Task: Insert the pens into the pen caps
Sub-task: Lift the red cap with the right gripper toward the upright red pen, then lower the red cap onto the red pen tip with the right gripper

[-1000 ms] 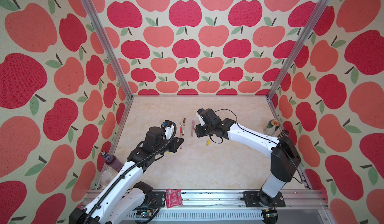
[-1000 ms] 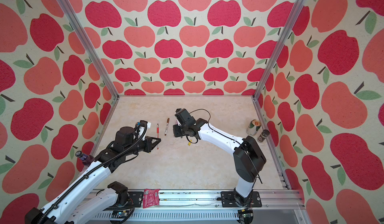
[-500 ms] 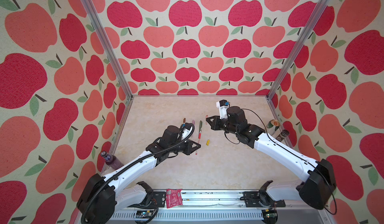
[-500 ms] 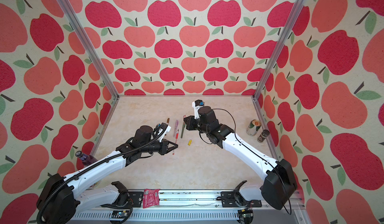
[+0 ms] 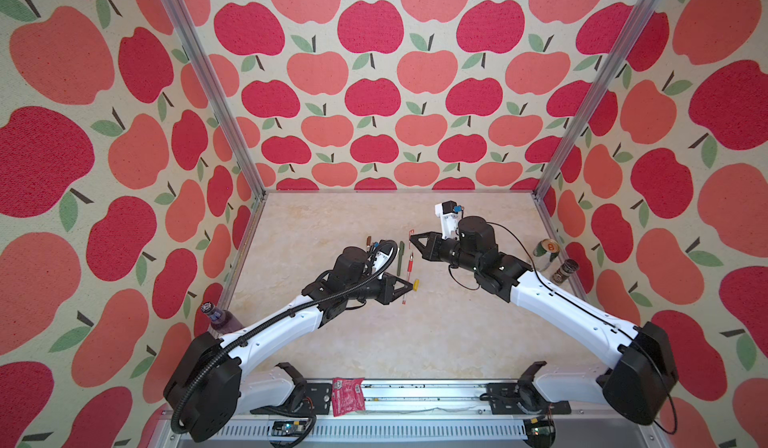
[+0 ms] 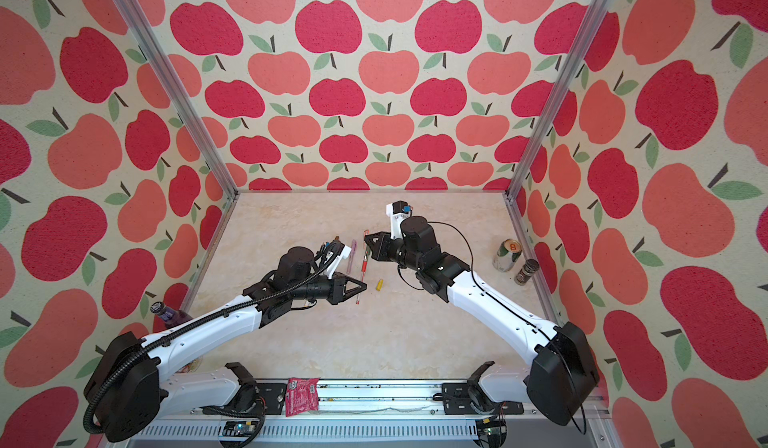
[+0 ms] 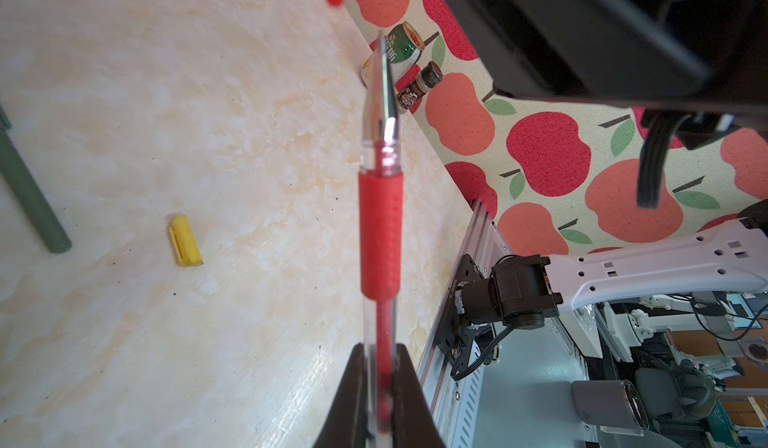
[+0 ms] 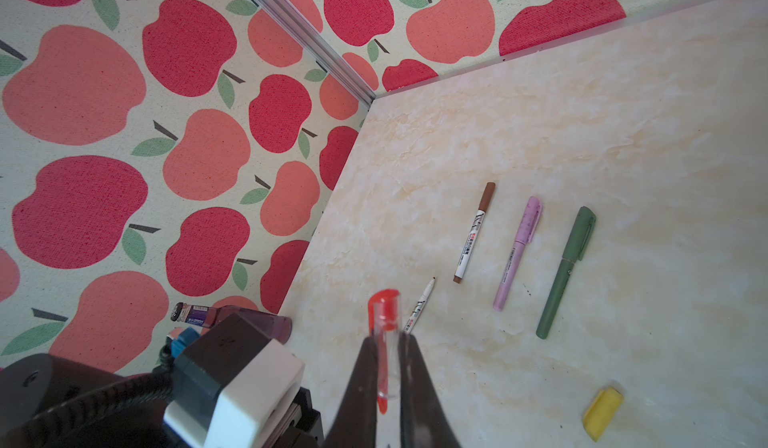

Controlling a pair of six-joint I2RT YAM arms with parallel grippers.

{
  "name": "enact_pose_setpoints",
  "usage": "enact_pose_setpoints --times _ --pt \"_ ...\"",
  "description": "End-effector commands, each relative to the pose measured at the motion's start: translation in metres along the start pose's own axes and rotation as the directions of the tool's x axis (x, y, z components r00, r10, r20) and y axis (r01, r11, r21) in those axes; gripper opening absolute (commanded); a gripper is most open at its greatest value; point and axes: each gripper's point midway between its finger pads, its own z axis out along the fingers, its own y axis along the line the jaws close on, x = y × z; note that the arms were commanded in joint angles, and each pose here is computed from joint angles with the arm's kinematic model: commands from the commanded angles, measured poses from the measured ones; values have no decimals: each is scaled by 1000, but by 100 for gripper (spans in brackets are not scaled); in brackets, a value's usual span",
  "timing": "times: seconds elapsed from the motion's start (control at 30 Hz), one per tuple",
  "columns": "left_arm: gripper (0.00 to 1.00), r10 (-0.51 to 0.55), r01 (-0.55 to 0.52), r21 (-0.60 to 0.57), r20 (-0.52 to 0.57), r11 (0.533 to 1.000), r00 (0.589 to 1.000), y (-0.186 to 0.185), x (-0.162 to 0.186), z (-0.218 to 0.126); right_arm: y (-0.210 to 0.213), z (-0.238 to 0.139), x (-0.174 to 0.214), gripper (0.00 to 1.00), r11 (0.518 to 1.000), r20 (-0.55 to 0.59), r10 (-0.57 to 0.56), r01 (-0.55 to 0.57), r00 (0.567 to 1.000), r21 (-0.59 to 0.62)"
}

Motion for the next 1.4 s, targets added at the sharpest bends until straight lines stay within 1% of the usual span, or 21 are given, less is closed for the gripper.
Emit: enact_pose_setpoints --times 0.0,0.3,0.6,1.37 --pt "3 26 -27 23 37 999 999 -10 -16 1 7 -9 -7 9 999 31 11 -10 999 -33" --pt "3 33 -33 2 58 999 998 -7 -19 -1 6 -10 -3 9 999 22 27 -26 999 -37" --pt "3 40 -40 4 63 999 997 -9 -21 -2 -1 -3 7 9 998 -2 50 -50 999 -28" --pt "3 42 -39 -30 97 999 994 -4 -23 -7 4 3 18 9 997 -21 61 -62 998 -48"
